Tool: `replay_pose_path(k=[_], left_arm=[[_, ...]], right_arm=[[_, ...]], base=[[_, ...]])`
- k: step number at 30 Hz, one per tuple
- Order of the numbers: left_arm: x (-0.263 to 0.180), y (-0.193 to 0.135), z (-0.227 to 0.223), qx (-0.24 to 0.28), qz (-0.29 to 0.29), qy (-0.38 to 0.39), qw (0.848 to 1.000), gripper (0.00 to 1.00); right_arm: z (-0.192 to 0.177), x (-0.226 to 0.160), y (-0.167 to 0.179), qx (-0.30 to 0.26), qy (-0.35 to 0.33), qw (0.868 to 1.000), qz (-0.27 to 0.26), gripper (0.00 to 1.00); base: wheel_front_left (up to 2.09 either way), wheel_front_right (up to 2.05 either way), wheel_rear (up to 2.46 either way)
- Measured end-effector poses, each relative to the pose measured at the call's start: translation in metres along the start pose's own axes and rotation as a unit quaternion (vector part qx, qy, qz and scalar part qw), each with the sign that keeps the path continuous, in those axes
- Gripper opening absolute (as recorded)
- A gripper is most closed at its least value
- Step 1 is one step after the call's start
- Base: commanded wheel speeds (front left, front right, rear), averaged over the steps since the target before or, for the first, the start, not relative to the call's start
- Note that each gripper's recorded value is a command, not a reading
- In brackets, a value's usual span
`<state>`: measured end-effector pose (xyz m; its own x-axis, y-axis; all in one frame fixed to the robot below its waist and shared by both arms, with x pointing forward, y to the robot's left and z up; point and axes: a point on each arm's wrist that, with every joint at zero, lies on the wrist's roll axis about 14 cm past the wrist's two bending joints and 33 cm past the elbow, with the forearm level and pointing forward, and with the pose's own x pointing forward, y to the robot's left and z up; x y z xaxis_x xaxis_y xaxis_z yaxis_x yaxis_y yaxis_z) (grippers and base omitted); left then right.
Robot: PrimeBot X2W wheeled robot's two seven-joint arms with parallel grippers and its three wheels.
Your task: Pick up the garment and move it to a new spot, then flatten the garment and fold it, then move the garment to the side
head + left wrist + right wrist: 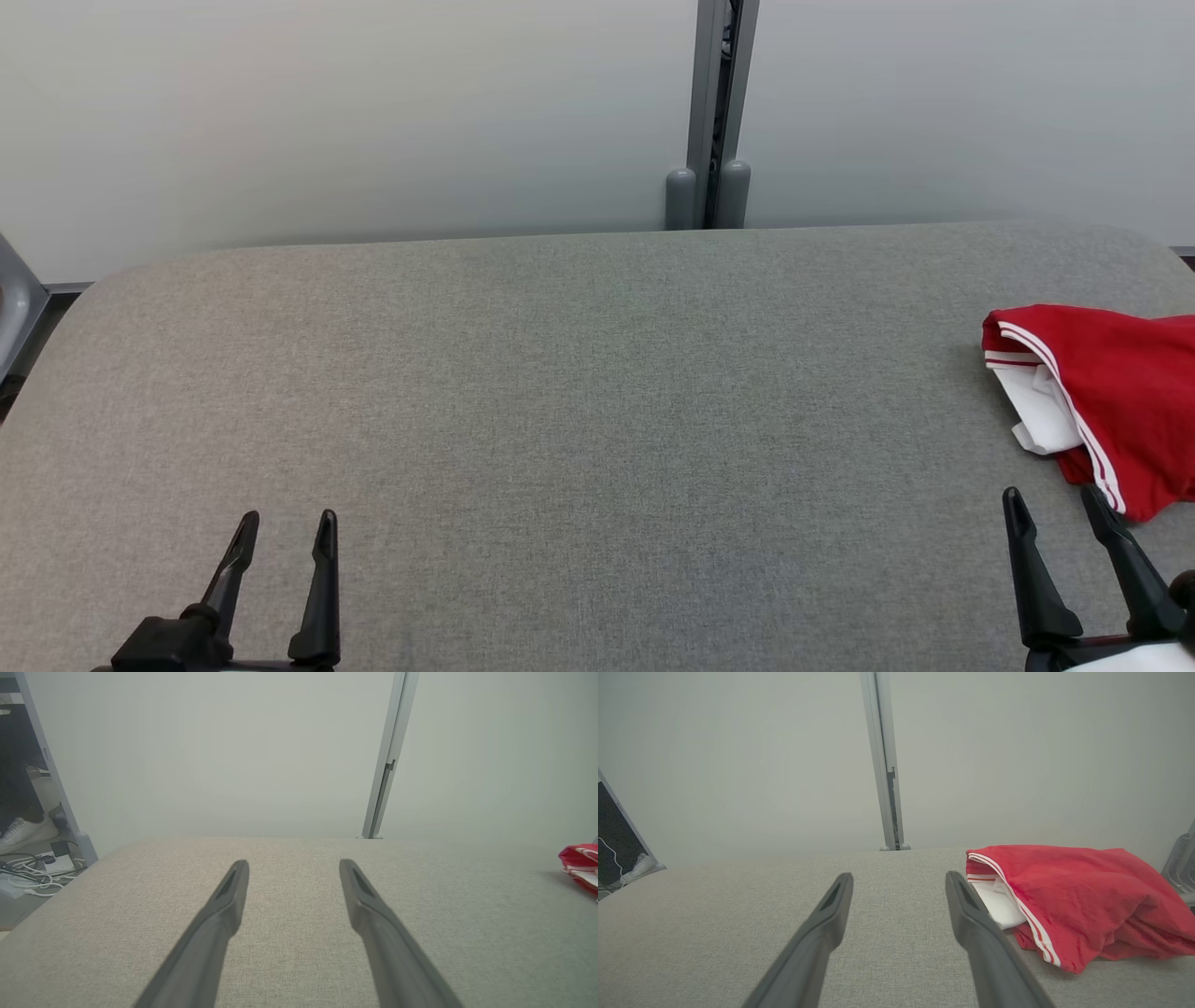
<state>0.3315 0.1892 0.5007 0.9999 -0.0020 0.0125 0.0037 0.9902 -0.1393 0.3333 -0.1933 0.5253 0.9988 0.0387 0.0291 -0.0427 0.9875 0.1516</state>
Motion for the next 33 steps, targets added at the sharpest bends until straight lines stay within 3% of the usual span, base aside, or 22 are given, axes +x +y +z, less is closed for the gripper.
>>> replay_pose_path(k=[2,3,7,16,33], left_arm=[[0.0,0.0,-0.001,-0.001,-0.001,0.004,1.0,1.0],[0.0,0.0,-0.002,-0.001,-0.001,0.005,1.0,0.0],[-0.005,-0.004,-0.017,-0.014,0.002,0.028,1.0,0.0],[-0.001,0.001,-0.026,-0.092,0.02,0.053,0.994,0.0],[0.014,0.005,-0.03,-0.226,0.041,0.069,0.971,0.0]], right_arm=[[-0.001,0.0,0.0,0.0,0.002,1.0,0.0,1.0],[-0.001,0.0,0.0,0.0,0.002,1.0,0.0,0.0],[-0.013,-0.002,0.0,0.011,0.02,1.0,-0.004,0.0],[-0.022,0.002,-0.004,0.095,0.031,0.995,-0.014,0.0],[-0.025,0.016,-0.009,0.232,0.031,0.972,-0.025,0.0]], base=[[0.0,0.0,0.0],[0.0,0.0,0.0],[0.0,0.0,0.0],[0.0,0.0,0.0],[0.0,0.0,0.0]])
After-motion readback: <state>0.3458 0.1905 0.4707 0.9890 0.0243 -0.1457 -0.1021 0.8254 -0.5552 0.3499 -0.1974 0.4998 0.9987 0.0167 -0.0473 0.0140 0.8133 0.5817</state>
